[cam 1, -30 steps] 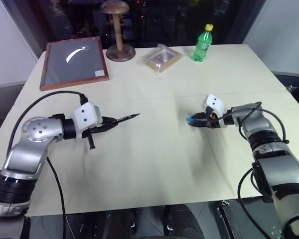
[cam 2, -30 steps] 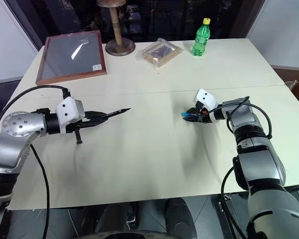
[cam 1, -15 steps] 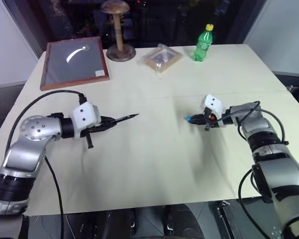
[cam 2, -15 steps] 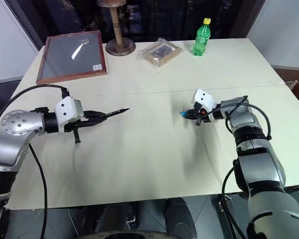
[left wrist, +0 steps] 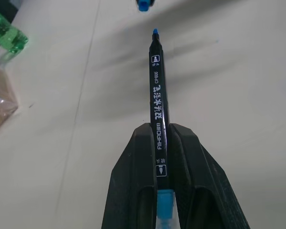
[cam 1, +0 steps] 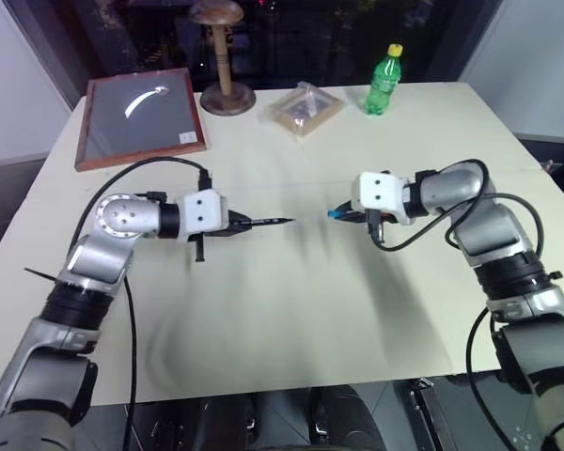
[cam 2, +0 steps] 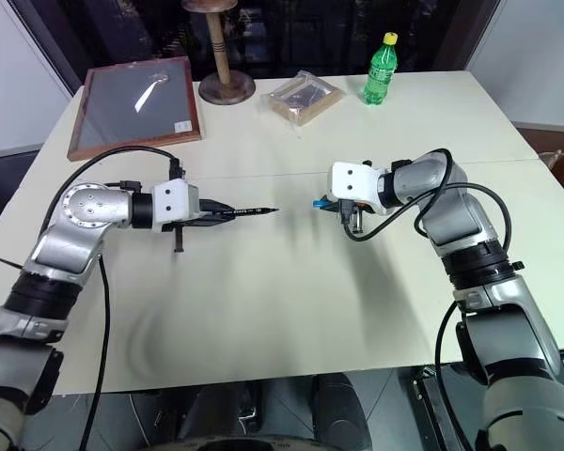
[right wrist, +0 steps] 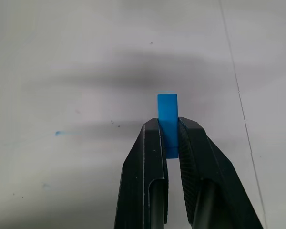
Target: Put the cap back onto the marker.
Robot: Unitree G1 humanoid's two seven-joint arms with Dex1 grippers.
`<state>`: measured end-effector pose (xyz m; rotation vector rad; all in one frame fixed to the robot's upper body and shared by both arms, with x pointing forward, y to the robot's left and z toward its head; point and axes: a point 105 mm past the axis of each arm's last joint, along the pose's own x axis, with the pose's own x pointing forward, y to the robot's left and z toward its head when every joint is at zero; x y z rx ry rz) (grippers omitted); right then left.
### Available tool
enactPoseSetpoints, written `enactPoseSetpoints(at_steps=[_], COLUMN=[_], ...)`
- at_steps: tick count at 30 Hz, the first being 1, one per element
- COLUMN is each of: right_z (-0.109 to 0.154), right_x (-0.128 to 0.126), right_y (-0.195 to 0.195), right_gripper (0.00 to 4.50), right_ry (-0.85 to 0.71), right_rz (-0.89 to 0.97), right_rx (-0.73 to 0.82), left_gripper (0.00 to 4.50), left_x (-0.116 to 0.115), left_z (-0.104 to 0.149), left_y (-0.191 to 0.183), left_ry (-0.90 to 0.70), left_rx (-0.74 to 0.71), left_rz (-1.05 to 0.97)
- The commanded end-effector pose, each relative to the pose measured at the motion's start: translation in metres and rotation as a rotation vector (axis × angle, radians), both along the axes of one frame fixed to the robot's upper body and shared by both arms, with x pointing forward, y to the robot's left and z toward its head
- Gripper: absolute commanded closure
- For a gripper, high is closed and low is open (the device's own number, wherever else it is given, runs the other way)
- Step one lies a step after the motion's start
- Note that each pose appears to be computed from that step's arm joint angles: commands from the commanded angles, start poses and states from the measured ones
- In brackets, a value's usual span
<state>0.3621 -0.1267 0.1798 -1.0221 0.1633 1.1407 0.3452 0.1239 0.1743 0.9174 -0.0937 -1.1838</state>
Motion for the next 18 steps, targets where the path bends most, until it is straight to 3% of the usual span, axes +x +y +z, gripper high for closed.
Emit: enactPoseSetpoints(at_steps=[1,18], right_z=[0.014,0.024], right_x=[-0.003,-0.011], right_y=[0.007,0.037], right_gripper=[4.49,4.49], right_ry=[-0.060,-0.074], right_rz=[0.006,0.035], right_rx=[0.000,0.066], left_gripper=[4.50,4.50], left_x=[0.003,0.002], left_z=[0.012,0.014], left_y=[-0.004,-0.014], left_ry=[-0.075,-0.117], left_rx=[0.001,-0.001], left_rz=[-0.012,-0.013])
